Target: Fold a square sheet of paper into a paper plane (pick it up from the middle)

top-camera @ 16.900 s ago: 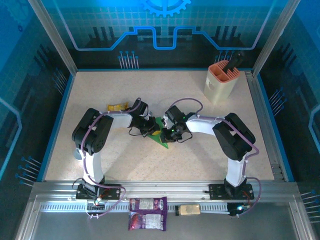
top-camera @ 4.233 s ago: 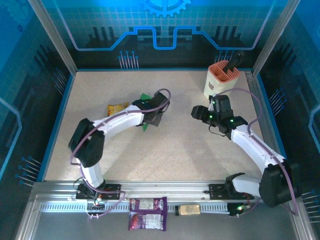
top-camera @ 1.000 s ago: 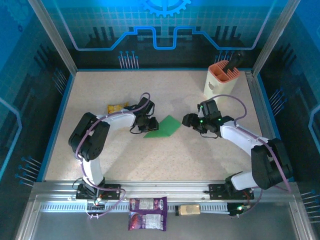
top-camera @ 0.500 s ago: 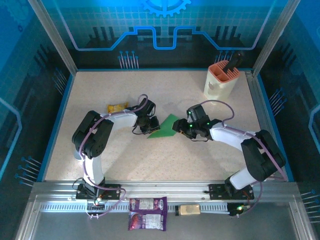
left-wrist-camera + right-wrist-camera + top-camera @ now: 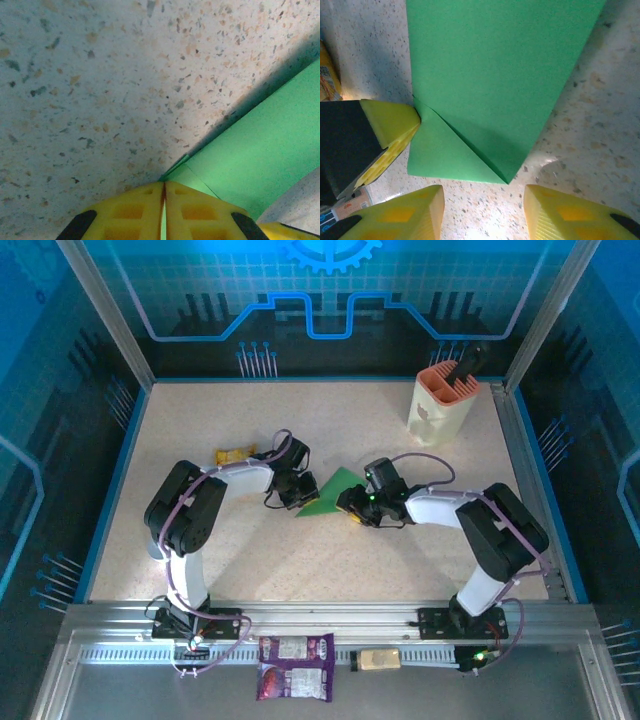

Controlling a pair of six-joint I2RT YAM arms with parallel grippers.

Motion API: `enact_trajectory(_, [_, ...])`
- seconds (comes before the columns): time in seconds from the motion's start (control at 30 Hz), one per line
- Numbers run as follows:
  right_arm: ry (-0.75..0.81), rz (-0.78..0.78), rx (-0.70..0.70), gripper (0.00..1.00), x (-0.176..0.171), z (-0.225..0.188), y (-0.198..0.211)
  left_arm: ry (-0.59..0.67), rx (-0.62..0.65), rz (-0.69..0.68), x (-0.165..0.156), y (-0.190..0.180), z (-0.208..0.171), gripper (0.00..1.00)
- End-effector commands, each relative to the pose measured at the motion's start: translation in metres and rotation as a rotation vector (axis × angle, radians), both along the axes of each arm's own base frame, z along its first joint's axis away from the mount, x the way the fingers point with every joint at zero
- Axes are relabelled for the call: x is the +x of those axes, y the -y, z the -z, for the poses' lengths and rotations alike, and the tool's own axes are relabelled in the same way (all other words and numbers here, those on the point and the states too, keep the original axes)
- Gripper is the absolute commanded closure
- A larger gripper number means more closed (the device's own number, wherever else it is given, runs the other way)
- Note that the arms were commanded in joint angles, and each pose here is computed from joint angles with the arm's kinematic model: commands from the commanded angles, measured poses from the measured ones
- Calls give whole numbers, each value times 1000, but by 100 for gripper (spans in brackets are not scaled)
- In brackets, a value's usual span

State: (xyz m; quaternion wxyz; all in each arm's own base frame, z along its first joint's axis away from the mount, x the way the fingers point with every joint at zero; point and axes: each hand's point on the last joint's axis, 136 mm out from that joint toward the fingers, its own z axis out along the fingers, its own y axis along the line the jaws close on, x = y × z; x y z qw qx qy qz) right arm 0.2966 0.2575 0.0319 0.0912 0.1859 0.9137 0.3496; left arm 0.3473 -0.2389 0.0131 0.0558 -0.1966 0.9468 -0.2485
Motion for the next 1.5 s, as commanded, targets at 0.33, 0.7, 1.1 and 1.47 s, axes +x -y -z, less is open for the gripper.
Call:
enact_trajectory(0.33, [-62, 79, 19, 62, -1, 13, -5, -127, 70, -26, -22, -18, 32, 89])
enact_trajectory(0.7, [-37, 179, 39, 70, 12, 6, -1, -115, 57, -25, -22, -17, 25, 86])
enact_trajectory(1.1, [50, 173, 74, 87, 16, -14, -1, -25, 20, -8, -8, -15, -12, 73])
enact_trajectory(1.47, [109, 175, 54, 100, 17, -36, 7, 203, -32, 105, -3, -11, -74, 51])
